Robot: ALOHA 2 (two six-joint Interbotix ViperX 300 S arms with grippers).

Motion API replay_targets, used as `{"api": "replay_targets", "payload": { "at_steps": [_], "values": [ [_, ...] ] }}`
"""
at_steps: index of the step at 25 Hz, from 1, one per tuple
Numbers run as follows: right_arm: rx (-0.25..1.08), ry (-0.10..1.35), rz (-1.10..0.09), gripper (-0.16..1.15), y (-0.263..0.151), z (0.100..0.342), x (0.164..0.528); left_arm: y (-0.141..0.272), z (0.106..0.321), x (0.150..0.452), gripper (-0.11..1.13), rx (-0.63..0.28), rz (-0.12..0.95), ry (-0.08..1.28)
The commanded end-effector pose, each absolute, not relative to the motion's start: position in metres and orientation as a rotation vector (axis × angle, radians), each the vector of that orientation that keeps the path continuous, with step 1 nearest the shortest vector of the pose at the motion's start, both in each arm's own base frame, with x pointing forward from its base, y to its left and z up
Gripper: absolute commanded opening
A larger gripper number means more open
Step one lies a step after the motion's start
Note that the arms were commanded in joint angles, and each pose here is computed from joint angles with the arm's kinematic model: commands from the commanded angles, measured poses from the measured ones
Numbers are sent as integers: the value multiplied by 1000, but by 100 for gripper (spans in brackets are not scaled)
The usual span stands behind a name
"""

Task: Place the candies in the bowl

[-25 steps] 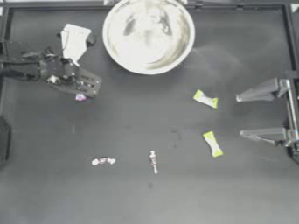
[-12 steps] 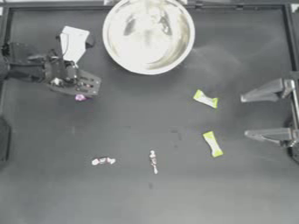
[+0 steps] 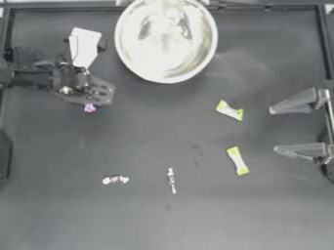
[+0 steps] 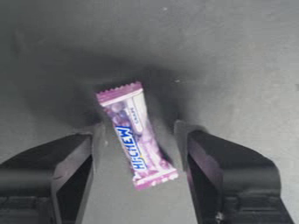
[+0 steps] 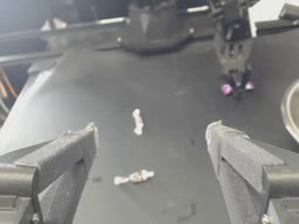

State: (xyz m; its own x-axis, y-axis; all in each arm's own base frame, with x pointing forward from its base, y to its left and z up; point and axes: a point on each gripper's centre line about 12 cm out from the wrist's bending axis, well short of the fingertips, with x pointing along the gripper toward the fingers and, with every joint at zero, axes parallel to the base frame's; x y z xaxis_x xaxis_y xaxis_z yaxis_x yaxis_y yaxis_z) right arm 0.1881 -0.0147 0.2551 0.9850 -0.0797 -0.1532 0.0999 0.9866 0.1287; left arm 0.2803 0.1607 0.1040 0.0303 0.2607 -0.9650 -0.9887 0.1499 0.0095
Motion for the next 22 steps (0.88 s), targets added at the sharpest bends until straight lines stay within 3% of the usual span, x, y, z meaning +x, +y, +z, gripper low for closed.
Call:
{"api": "replay_targets", "payload": {
  "at_steps": [1,7,14,18,22],
  "values": [
    [138,139,-90,101,-15,259,190,163,112,284,87,-915,1196,1044],
    [139,135,-84,101,-14,261,190,163,109,282,79,-917,1201,1052],
    [139,136,-83,101,-13,260,190,161,111,284,37,-904,1188,1055],
    [143,136,-84,101,-13,260,190,160,118,291,36,-885,1156,1041],
    [151,134,-84,101,-14,261,190,159,142,298,37,-871,1123,989]
  ]
}}
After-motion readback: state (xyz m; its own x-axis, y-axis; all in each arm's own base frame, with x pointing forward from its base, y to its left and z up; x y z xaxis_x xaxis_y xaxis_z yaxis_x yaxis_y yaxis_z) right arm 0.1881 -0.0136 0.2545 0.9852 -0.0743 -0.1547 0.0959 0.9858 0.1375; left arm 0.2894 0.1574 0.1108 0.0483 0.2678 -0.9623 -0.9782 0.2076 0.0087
